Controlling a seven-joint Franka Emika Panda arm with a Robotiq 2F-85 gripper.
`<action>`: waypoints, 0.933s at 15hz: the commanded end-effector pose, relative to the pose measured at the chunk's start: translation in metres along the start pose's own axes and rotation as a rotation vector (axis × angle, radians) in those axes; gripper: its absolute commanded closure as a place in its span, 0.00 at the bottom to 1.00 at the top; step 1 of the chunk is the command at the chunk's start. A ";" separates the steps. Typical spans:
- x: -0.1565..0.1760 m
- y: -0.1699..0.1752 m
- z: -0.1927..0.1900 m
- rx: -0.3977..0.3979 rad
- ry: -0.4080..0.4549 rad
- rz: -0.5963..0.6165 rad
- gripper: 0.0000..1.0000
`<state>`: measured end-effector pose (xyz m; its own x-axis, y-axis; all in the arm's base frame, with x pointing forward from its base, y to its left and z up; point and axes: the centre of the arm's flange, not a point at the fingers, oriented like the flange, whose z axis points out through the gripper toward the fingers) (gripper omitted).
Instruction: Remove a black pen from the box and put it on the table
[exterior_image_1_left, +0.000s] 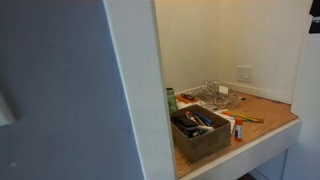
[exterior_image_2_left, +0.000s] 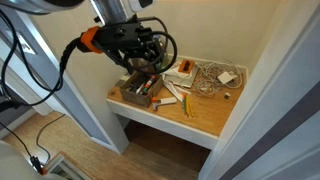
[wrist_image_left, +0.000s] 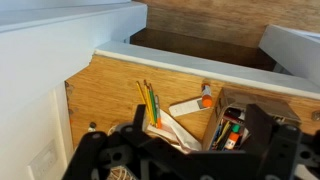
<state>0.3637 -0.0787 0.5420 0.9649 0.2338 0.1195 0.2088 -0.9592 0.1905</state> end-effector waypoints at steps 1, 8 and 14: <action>0.000 0.000 0.000 0.000 0.000 0.000 0.00; 0.000 0.000 0.000 0.000 0.000 0.000 0.00; 0.019 -0.083 0.034 -0.003 -0.081 -0.127 0.00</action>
<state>0.3676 -0.0356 0.5207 0.9479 0.3117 0.0657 0.2932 -0.9344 0.2024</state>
